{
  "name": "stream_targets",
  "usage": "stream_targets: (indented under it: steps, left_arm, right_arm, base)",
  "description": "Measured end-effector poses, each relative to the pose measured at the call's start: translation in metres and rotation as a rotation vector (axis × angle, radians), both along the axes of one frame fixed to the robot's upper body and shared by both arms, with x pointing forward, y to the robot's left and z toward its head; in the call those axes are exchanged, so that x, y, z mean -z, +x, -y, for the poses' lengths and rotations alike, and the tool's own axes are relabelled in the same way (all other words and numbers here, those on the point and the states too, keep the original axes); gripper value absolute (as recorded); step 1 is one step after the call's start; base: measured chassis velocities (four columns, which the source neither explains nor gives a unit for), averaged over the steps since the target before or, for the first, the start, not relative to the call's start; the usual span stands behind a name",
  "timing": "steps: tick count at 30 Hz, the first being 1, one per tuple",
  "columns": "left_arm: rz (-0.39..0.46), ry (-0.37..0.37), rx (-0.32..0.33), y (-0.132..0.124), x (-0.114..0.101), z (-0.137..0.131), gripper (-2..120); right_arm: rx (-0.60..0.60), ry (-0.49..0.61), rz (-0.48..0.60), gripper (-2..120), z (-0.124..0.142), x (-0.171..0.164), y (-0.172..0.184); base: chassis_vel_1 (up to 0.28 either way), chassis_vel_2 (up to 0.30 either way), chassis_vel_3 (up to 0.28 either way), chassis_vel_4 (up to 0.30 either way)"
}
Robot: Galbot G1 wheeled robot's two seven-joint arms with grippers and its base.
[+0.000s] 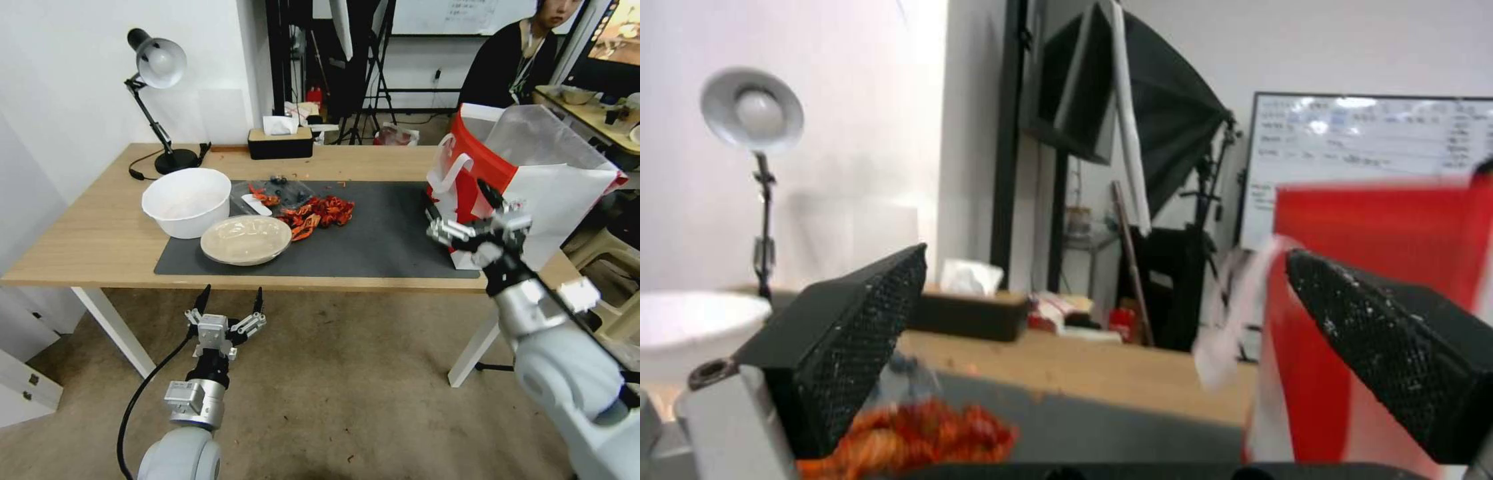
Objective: Pick up the trash from the table and place it into the takeout bag.
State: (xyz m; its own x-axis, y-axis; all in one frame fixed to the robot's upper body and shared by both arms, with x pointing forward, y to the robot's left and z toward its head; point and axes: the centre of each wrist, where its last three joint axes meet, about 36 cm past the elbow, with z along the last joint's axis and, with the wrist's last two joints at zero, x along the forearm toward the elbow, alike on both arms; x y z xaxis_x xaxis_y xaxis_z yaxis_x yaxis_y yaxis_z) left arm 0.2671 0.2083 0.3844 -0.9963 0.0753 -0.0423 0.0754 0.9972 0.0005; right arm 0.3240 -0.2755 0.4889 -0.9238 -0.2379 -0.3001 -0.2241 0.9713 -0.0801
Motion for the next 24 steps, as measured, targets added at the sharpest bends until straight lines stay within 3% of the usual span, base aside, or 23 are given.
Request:
stream_targets:
  steps: [15, 24]
  left_arm:
    - [-0.001, 0.000, -0.002, 0.000, 0.004, -0.001, 100]
    - [-0.004, 0.002, -0.001, 0.001, 0.006, -0.001, 100]
  right_arm:
    - [0.121, 0.050, -0.126, 100, -0.005, 0.099, -0.039]
    - [0.137, 0.089, -0.164, 100, -0.009, 0.125, -0.048]
  base:
    - [0.000, 0.000, 0.000, 0.000]
    - [0.000, 0.000, 0.000, 0.000]
